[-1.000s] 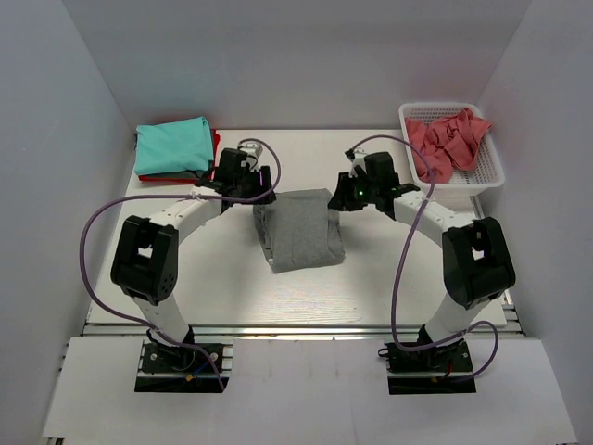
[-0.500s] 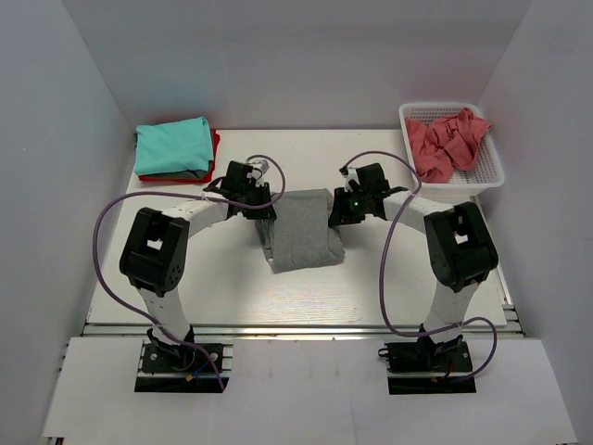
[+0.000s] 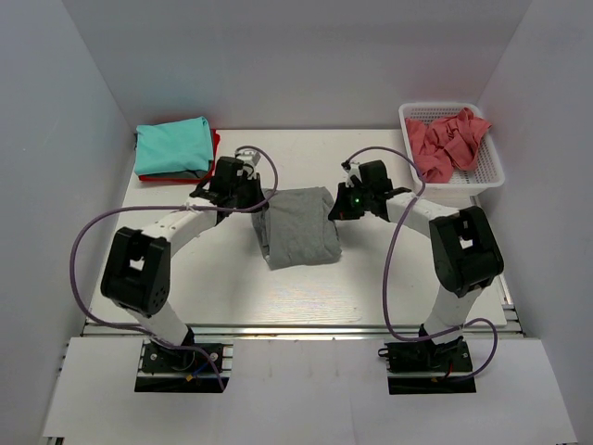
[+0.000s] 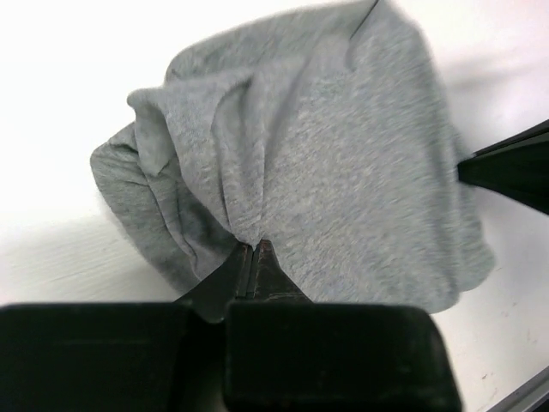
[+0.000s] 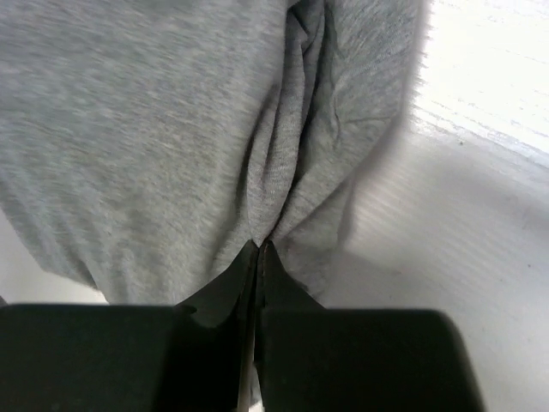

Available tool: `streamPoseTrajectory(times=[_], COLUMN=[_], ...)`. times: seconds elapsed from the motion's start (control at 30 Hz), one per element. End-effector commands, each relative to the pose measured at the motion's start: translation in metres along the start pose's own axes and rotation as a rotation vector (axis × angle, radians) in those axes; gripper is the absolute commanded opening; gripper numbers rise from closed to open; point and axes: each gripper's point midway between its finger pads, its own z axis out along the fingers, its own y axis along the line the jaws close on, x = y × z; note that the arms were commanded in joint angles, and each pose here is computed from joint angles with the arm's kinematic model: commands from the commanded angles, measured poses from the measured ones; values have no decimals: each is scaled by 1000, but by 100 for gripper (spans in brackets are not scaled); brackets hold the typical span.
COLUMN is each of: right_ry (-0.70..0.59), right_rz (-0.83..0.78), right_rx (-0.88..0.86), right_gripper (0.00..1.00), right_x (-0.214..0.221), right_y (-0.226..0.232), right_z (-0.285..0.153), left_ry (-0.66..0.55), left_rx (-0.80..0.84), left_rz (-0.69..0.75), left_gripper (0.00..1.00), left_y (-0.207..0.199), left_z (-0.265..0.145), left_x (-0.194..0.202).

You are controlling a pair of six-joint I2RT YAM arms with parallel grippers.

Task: Fold and stack the t-shirts
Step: Smooth out wrinkles on the folded tshirt

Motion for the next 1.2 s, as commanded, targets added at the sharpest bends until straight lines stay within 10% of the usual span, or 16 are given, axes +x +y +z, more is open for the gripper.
streamPoseTrajectory(times=[0.0,0.7,0.93,1.17], right_ry=[-90,-77,-153,-212], right_rz=[-17,11,-97,-152], right_rx=[-6,65,-35,-60], right_gripper=[0,0,25,34], right_x=[-21,-27,-60,-92], right_y=[9,-30,2,16], right_z=[-14,19,0,-12], left_ry=[-140,9,-96,-181], left_rx=[-40,-227,-62,-98], left_rz=[16,-49,4,32], left_gripper=[0,0,70,72], left_y=[-1,53,17,17], left_z=[-25,17,8,0], left_x=[-34,7,-29,-61])
